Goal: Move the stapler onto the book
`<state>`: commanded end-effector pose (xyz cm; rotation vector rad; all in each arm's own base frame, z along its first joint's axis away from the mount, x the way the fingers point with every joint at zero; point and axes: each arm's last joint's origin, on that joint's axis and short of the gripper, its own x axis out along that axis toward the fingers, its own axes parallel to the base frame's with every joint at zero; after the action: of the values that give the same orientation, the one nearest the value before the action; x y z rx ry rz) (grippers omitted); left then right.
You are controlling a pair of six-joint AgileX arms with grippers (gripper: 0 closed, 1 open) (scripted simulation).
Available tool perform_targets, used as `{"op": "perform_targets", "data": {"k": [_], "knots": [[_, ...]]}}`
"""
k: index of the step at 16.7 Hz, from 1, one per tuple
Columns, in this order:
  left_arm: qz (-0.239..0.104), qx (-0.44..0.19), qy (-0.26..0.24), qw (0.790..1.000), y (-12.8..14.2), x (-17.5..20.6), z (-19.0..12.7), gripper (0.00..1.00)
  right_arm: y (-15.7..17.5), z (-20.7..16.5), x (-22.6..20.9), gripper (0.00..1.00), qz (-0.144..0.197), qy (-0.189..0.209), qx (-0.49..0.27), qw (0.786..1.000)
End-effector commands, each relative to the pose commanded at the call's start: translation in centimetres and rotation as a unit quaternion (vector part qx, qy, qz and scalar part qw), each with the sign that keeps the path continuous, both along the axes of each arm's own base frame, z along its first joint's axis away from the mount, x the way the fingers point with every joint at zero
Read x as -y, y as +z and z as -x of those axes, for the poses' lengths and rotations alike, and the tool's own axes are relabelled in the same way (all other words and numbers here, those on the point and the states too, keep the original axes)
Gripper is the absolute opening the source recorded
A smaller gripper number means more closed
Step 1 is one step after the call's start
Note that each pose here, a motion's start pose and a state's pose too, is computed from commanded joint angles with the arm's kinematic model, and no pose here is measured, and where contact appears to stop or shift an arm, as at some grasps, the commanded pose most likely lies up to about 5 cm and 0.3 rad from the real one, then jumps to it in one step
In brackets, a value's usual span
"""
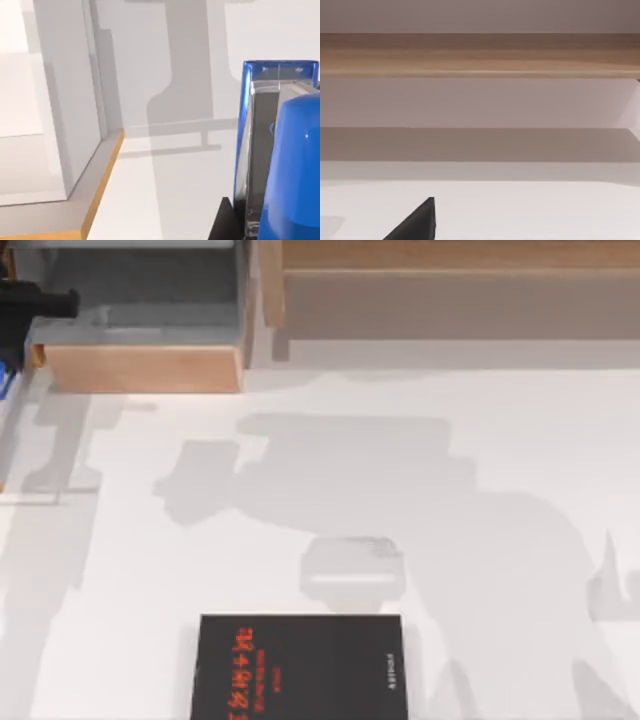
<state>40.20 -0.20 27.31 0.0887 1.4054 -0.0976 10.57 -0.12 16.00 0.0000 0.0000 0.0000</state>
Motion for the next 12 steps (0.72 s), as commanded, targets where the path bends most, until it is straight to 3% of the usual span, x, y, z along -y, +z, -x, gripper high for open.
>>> {"op": "perform_targets", "data": {"k": [3, 6, 12], "knots": [[0.004, -0.055, 0.011, 0.998, -3.0, 7.8, 3.0, 0.0, 0.0, 0.0, 0.0, 1.0, 0.0, 0.0, 0.0, 1.0], [-0.014, -0.09, 0.029, 0.995, -6.1, 14.8, 7.7, 0.0, 0.0, 0.0, 0.0, 1.0, 0.0, 0.0, 0.0, 1.0], [-0.042, -0.068, 0.057, 0.995, -9.5, 22.8, 18.0, 0.0, 0.0, 0.0, 0.0, 1.0, 0.0, 0.0, 0.0, 1.0]]}}
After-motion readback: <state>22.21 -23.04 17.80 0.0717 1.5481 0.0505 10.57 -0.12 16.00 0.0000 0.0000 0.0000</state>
